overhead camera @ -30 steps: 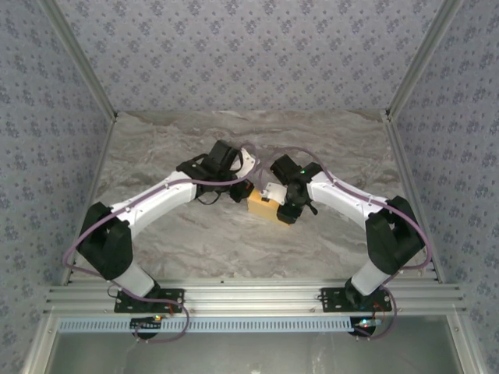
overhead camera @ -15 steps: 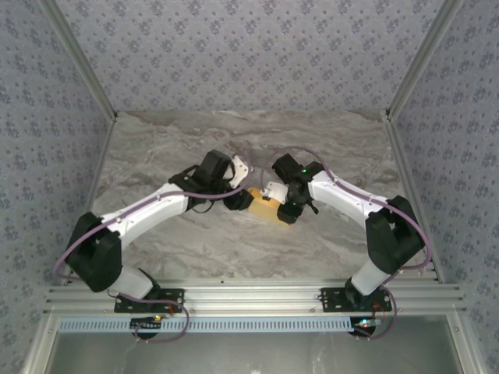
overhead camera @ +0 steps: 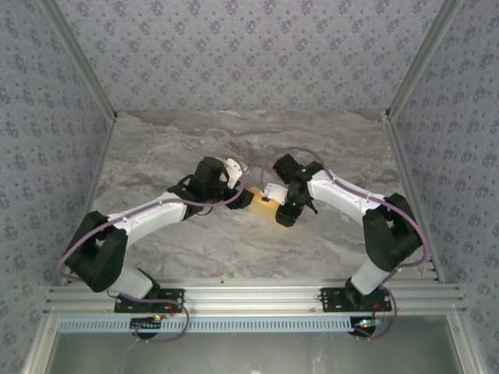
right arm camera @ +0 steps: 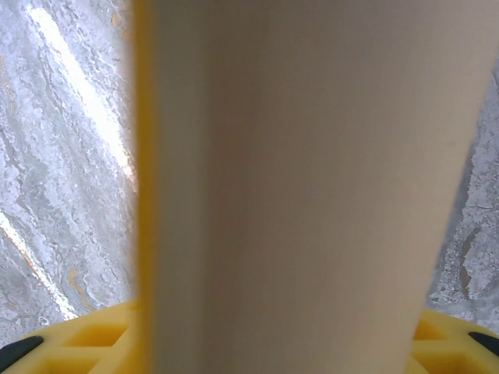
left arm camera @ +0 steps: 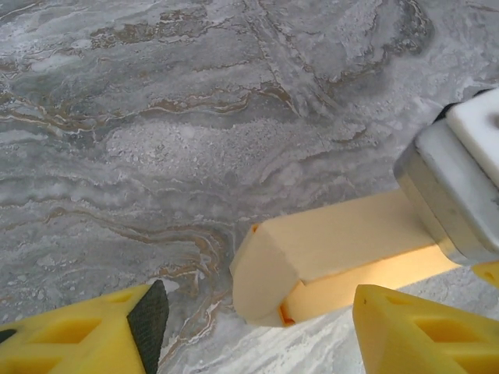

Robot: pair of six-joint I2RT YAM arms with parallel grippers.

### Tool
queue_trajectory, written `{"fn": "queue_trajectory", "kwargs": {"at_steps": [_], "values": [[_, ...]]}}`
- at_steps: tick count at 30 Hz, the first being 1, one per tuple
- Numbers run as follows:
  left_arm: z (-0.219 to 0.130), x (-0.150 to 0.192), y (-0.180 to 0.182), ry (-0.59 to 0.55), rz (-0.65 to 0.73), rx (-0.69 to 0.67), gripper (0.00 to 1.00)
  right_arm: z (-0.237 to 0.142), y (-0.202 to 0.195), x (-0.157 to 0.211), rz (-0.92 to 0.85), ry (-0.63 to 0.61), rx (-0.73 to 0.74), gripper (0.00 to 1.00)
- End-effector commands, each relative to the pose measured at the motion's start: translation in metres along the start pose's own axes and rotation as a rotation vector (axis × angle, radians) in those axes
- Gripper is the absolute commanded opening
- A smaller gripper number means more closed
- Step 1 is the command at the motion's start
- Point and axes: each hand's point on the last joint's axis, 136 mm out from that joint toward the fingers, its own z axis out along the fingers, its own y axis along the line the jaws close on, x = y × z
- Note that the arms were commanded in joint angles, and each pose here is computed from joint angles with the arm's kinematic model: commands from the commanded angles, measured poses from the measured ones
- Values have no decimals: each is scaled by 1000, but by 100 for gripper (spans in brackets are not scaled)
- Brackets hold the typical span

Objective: Fold the paper box

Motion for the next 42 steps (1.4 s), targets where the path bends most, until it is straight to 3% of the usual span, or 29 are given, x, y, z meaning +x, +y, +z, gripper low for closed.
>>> {"fn": "queue_trajectory", "kwargs": {"at_steps": [1,14,22,30,36,42], "values": [[5,-16,2,-36,7,7,63,-1,5,6,-9,16,-35,55],[6,-14,6,-47,-33,53,69,-15,3,4,18,-41,-67,62],[14,-10,8,-31,-25,68,65,-25,2,-5,31,-100,-83,63],[32,-5,10,19,-4,66,50,-21,2,-1,29,-86,-84,63],[28,-14,8,32,7,67,19,-19,4,2,13,-63,-84,59],[23,-15,1,85,36,73,6,-13,2,2,5,-38,-62,58]]}}
